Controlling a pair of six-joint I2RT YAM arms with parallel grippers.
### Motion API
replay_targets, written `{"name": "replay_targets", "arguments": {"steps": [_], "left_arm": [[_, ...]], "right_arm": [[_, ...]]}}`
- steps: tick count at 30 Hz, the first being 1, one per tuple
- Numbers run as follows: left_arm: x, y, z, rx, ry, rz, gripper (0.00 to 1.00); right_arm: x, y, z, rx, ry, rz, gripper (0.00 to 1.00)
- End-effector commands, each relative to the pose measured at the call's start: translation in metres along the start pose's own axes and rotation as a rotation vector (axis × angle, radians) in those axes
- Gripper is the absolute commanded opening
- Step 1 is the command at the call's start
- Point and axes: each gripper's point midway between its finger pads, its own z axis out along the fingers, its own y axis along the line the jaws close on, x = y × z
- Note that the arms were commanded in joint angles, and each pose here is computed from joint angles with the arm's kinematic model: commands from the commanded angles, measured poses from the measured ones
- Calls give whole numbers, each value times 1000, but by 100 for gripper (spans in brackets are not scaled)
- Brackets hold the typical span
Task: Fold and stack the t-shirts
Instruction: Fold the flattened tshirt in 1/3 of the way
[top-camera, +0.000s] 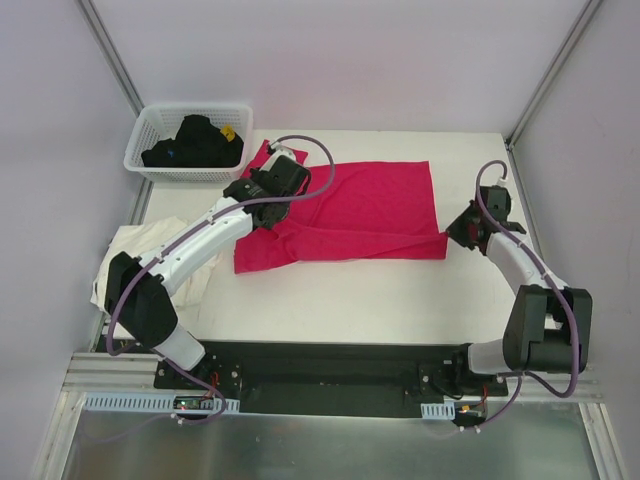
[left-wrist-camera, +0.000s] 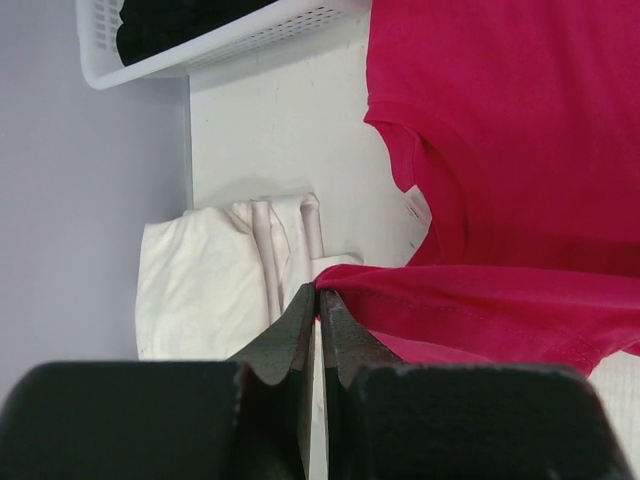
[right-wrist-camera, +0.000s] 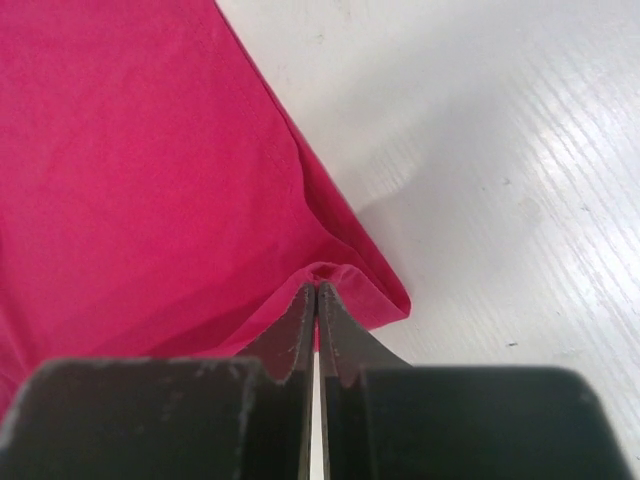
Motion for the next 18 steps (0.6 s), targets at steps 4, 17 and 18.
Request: {"name": "replay_targets", "arguments": {"steps": [4,17,18], "left_arm": [[-10,14,3,-30,-12,-29,0],[-2,-10,28,0,55,-25,0],[-2,-12,30,1,58,-20,0]], "right_arm": [[-26,30,10,-81,-19,44,1],[-35,46,30,-101,6,62,1],[-33,46,33,-98,14,61,1]]}}
